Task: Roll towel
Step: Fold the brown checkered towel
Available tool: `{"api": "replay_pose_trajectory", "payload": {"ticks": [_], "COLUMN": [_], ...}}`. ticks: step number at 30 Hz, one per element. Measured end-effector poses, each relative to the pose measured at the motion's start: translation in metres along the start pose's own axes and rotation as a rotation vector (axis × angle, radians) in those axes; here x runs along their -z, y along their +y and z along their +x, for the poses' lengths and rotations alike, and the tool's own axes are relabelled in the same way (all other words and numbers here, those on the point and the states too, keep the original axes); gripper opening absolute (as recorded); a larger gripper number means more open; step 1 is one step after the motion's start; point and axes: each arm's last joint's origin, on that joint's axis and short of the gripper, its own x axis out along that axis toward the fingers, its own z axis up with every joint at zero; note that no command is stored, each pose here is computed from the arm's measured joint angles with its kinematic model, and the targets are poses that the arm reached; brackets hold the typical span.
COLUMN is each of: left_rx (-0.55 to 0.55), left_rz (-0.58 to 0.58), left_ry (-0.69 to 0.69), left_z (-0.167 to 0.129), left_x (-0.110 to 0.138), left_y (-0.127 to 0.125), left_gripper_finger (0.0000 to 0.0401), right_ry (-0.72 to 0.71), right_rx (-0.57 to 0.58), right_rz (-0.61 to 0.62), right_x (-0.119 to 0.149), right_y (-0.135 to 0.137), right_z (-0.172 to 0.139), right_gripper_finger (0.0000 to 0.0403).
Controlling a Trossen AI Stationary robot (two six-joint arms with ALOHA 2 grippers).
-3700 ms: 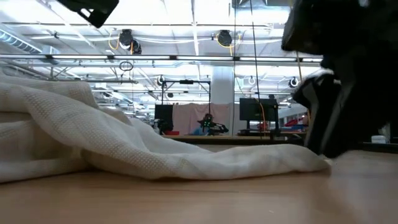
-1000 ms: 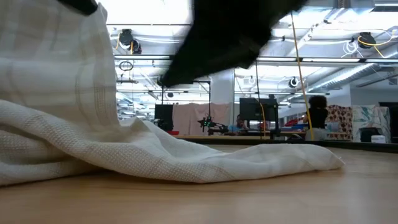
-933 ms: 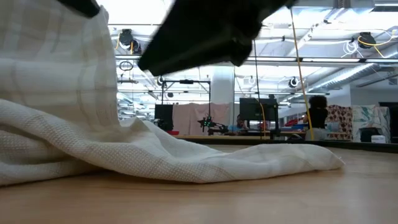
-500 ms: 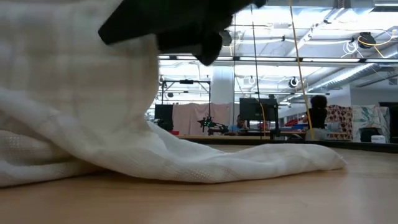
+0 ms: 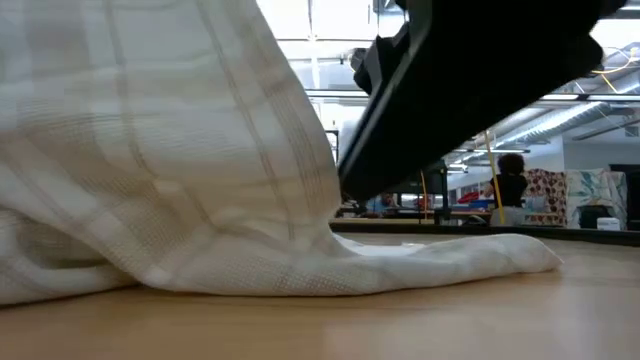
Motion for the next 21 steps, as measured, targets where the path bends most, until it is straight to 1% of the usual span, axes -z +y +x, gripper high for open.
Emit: {"api": "replay_pose_trajectory", "payload": {"ticks": [4,7,10,12,16,18,21], "left_rx": [0.002,-0.03,-0.088,-0.106,-0.123,-0.132,-0.118], "left_rz": [0.002,0.008,0.043,0.064,0.075,0.056,0.044], "left_ry": [-0.007,-0.01,-0.014,-0.016,-0.03,-0.038,-0.036], "left_z": [-0.003,-0.004,-0.002,0.0,0.005,0.009,0.012], "left_x": [0.001,0.001,0.0,-0.001,-0.005,-0.007,-0.009], "left_y": [-0.003,-0.002,0.001,0.003,0.008,0.012,0.015], "left_gripper_finger": [0.0,0.0,0.0,0.0,0.0,0.0,0.0], "right_ry": [-0.012,-0.017,0.017,0.041,0.055,0.047,-0.016], "right_rx": [-0.007,-0.013,0.001,0.064,0.264,0.281,0.235], "right_rz": [-0.069,-0.134,-0.158,-0.164,-0.177,-0.173,-0.138], "right_x": [0.001,0.0,0.0,0.001,0.003,0.007,0.017], "right_y": [0.005,0.007,0.005,0.0,-0.011,-0.012,-0.011], "right_z": [-0.002,-0.007,-0.018,-0.027,-0.039,-0.036,-0.024], "right_gripper_finger": [0.0112,0.0112,0.0112,0.0112,0.0112,0.0112,0.0112]}}
